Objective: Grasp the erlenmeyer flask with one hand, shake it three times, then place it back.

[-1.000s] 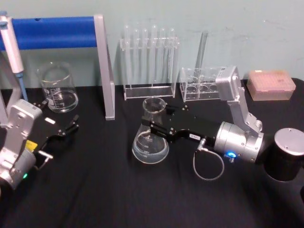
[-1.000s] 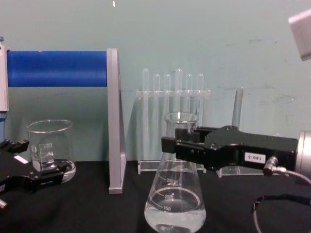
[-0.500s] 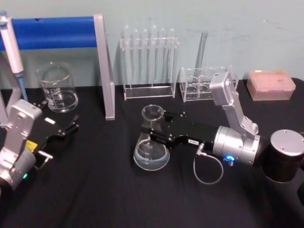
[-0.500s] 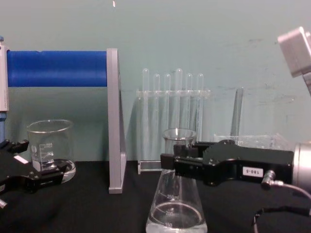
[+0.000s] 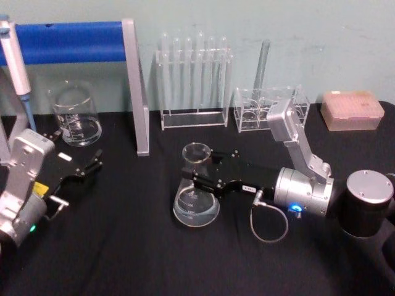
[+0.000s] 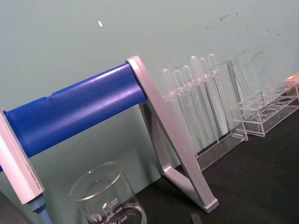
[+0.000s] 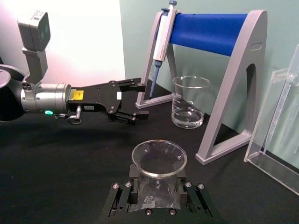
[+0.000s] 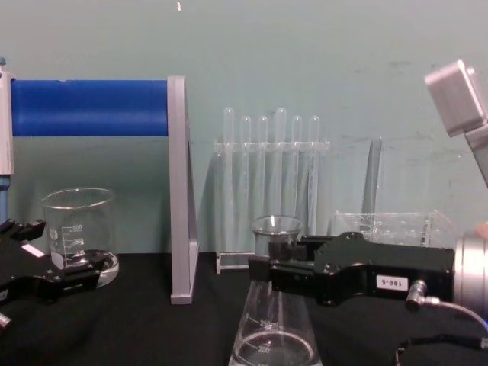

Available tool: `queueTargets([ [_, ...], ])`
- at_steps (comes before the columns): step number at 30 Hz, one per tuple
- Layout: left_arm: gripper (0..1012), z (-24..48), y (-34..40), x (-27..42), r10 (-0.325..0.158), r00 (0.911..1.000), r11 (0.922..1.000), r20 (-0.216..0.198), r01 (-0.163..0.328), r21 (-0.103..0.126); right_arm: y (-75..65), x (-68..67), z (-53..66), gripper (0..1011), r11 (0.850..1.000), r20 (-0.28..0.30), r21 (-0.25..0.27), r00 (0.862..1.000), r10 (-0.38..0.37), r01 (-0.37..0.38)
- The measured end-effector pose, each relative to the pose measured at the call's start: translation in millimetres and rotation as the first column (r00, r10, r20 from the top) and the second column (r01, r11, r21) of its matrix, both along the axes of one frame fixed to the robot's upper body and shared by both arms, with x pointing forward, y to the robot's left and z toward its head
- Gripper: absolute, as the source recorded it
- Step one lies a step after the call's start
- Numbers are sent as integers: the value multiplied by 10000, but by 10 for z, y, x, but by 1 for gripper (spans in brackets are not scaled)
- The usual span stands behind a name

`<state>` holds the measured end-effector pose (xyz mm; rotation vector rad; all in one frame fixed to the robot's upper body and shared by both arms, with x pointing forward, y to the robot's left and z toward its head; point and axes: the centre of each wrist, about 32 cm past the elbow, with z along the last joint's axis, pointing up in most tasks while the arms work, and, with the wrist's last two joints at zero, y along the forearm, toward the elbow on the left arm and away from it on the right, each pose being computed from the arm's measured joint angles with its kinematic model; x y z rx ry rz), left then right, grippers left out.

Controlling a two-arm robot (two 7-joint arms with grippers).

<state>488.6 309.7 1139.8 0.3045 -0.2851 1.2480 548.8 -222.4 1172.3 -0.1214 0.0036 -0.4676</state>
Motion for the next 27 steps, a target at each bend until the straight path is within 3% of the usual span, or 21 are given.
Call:
queueTargets([
  [27,1001,0,0,0,-1,10000,10000,-1,1,0,2,27,-91,449,9998,-241,-209,9997,36,-41],
])
